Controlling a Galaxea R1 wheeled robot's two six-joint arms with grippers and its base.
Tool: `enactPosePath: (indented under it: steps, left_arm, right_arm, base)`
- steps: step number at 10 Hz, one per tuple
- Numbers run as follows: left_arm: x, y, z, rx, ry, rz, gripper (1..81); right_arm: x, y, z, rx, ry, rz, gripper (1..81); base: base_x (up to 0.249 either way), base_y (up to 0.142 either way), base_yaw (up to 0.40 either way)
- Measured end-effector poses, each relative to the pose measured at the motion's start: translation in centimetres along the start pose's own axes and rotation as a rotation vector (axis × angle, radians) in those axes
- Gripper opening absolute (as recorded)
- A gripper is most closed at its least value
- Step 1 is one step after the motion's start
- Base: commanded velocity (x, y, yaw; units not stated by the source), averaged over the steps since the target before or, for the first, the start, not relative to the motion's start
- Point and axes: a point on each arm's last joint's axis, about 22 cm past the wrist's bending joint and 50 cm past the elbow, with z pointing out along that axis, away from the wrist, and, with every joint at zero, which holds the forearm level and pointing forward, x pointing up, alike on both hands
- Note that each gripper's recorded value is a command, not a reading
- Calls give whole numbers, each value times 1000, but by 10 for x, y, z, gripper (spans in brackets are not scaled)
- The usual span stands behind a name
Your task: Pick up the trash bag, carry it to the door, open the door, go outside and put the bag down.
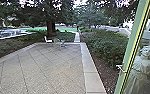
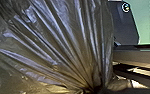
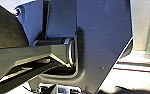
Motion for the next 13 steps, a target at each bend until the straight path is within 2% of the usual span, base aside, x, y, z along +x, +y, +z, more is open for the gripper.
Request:
enactPosePath:
  steps: [8, 11, 13]
  left_arm:
    - [-1, -1, 0, 2, 1, -3, 10]
    - [17, -4, -1, 6, 19, 2, 10]
    - [-3, -1, 0, 1, -7, -7, 10]
  right_arm:
    - [-1, 1, 0, -1, -2, 0, 811]
    - [17, 1, -2, -4, 19, -4, 811]
    - [-4, 1, 0, -2, -10, 1, 811]
  base:
    - [115, 0, 0]
    - [127, 0, 0]
    - [126, 0, 0]
